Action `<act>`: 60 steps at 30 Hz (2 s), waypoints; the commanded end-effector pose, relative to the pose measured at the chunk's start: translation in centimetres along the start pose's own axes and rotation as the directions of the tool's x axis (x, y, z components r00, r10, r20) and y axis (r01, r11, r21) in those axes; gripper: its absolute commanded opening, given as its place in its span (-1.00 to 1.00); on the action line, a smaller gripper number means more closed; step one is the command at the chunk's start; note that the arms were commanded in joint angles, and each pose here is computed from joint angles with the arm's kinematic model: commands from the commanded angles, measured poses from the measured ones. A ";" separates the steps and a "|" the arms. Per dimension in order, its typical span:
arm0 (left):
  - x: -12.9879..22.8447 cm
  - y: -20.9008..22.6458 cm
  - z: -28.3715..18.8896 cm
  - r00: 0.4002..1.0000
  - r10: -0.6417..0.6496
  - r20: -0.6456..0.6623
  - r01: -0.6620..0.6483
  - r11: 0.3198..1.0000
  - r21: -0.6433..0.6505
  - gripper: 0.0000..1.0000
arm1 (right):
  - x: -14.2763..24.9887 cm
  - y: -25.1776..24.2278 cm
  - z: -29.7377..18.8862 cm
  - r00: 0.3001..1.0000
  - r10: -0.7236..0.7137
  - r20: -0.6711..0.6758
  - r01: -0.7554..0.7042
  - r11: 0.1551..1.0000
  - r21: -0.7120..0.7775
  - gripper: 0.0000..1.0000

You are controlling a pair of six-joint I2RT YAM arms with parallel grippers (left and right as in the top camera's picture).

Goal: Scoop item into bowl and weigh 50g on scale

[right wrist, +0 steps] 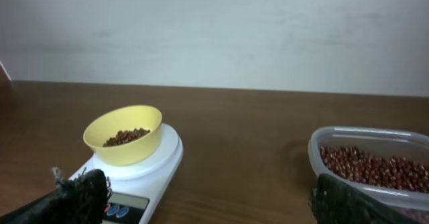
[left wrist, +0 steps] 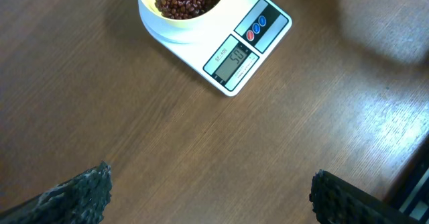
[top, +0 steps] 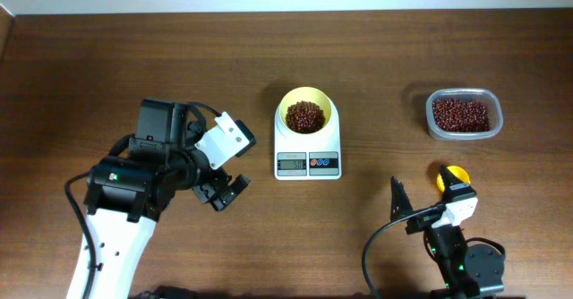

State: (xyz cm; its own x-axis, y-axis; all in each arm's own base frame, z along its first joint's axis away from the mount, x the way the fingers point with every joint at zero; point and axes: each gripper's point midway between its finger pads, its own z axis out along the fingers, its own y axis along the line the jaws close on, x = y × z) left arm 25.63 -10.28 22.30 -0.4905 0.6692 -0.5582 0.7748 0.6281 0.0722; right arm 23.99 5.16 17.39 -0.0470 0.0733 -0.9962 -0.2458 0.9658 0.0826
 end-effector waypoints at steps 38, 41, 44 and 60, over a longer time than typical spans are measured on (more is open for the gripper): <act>-0.2 0.3 -0.3 1.000 0.012 0.007 -0.012 1.000 -0.010 0.97 | 1.6 -0.7 0.1 0.999 0.010 -0.043 -0.008 0.999 0.037 0.97; -0.2 0.3 -0.3 1.000 0.011 0.007 -0.011 1.000 -0.010 0.97 | 1.6 -0.7 0.1 0.999 0.010 -0.043 -0.008 0.999 0.037 0.97; -0.2 0.3 -0.3 1.000 0.012 0.007 -0.012 1.000 -0.010 0.97 | 1.6 -0.7 0.1 0.999 0.010 -0.043 -0.008 0.999 0.037 0.98; 1.8 0.1 0.4 0.818 0.197 0.541 -0.020 0.949 -0.315 0.97 | 1.6 -0.7 0.1 0.999 0.010 -0.043 -0.008 0.999 0.037 0.98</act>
State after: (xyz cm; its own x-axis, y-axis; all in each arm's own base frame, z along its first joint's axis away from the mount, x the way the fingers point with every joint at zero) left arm 26.79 -9.35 22.37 -0.0885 0.5451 -0.8337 0.6387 0.6733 0.3724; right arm 24.14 4.79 16.08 -0.0837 0.0687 -0.9941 -0.2208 0.9716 0.0857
